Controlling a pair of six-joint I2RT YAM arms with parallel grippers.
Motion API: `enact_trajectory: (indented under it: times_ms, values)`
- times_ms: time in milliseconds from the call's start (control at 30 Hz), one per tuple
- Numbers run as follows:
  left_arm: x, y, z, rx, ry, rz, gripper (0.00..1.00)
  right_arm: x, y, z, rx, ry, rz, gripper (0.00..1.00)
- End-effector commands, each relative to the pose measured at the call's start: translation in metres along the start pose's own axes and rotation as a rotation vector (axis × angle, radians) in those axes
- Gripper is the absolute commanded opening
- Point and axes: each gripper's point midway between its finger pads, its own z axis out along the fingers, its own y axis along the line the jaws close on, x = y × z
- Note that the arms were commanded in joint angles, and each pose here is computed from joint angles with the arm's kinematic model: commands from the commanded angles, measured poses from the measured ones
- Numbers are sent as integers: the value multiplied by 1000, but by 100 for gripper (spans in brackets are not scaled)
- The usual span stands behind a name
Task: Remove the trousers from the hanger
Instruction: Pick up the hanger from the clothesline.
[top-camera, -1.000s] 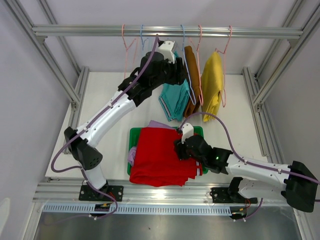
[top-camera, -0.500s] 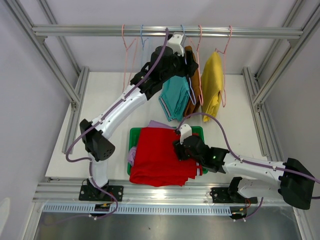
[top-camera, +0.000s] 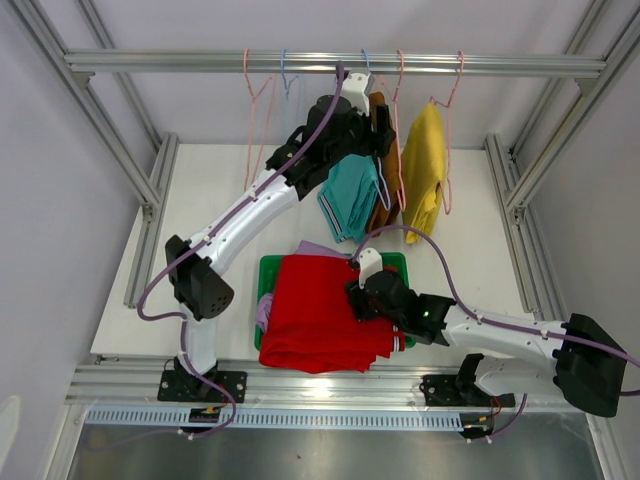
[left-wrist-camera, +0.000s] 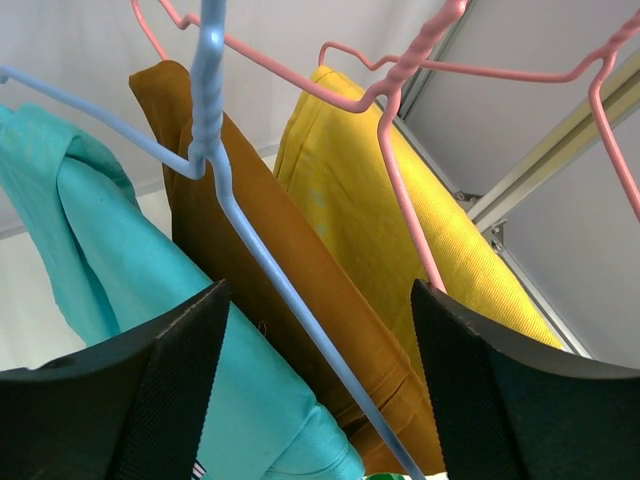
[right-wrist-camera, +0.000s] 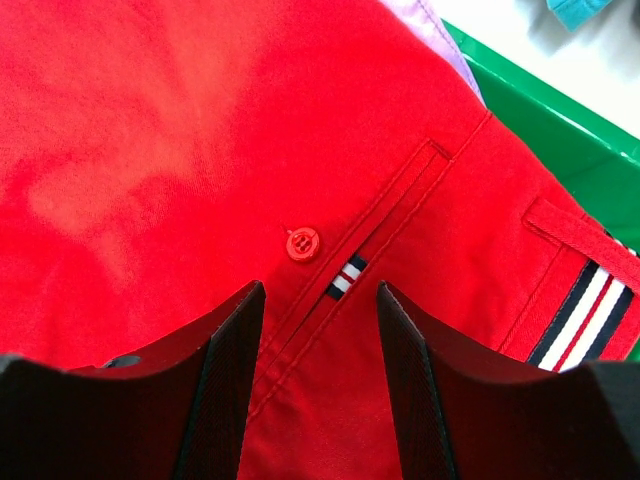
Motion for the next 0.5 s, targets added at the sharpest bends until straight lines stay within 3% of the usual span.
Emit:
enact_trajectory:
  times_ms: [0,100,133,200,300,400,467]
  values:
    - [-21,-4,3,28,-69,-2,79,-5,2,3,-6,-20,12,53]
    - [-19,-1,6,22,-69,-14,80,-6,1,2,-4,-23,15,53]
    - [-19,-1,6,25,-68,-21,75,-5,0,2,-2,-24,17,53]
    - [-18,2,7,23,-65,-30,61,-5,0,3,-1,-22,18,53]
    - [-17,3,6,21,-61,-36,23,-5,1,4,-4,-20,16,53]
    - [-19,3,3,24,-63,-34,8,-6,0,3,-2,-21,16,52]
    - [-19,3,-1,26,-63,-34,6,-7,0,3,-4,-24,16,52]
